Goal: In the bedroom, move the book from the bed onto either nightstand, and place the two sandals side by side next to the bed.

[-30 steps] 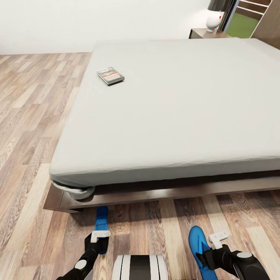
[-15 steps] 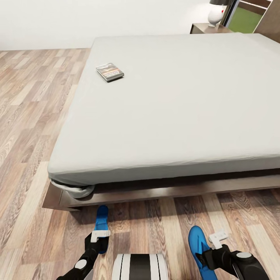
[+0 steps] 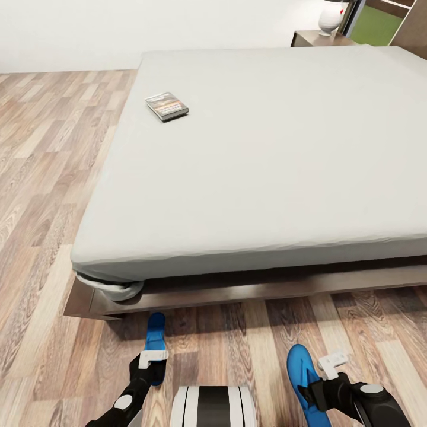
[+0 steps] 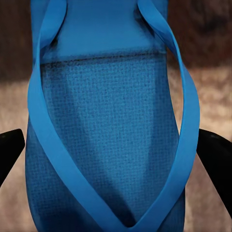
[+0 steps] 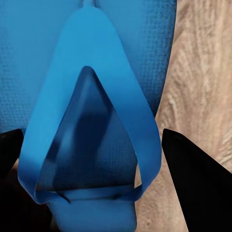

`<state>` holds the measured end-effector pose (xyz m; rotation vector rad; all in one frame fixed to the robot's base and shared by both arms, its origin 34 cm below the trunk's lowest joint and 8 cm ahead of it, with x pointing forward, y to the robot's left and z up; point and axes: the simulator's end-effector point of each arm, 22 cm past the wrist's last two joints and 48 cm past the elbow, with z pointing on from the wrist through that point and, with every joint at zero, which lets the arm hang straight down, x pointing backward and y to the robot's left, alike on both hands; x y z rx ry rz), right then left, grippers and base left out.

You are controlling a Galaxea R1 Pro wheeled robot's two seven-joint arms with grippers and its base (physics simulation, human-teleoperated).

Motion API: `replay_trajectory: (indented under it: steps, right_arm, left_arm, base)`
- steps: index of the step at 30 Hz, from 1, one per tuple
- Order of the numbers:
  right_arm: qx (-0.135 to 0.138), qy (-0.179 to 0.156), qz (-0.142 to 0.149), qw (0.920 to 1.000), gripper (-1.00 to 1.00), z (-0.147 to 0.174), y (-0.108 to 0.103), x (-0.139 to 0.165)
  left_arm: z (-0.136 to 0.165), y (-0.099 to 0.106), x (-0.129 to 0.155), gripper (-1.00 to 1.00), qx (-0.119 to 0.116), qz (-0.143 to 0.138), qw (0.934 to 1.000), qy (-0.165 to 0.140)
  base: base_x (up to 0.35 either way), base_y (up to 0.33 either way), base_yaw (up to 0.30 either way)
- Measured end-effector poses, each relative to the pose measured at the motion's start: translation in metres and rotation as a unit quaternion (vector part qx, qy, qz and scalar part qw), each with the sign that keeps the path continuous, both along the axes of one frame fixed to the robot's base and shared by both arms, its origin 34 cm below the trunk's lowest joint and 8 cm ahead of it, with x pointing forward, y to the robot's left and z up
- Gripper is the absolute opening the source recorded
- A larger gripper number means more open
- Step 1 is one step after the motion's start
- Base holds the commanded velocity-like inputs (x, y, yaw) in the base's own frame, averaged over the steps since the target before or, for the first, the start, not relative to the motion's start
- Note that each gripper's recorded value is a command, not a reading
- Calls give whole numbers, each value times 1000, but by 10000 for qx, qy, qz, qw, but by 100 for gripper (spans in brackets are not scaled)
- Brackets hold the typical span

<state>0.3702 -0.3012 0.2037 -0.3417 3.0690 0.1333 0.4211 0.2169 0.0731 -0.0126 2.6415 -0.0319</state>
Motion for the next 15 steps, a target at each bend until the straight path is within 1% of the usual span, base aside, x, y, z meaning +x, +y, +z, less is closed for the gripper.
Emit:
replay_trajectory:
  steps: [5, 13, 15]
  right_arm:
    - [9, 58, 13, 10000, -100, -4, 1, -3]
    - [13, 65, 29, 10000, -100, -4, 2, -4]
    - [-92, 51, 54, 9999, -100, -5, -9, -5]
  left_arm:
    - [-4, 0, -5, -100, -1, 3, 10000, 60]
    - [-4, 0, -5, -100, -1, 0, 10000, 59]
    - [-4, 9, -1, -100, 59, 11, 10000, 4]
  base:
    - [0, 0, 0]
    - [0, 0, 0]
    - [0, 0, 0]
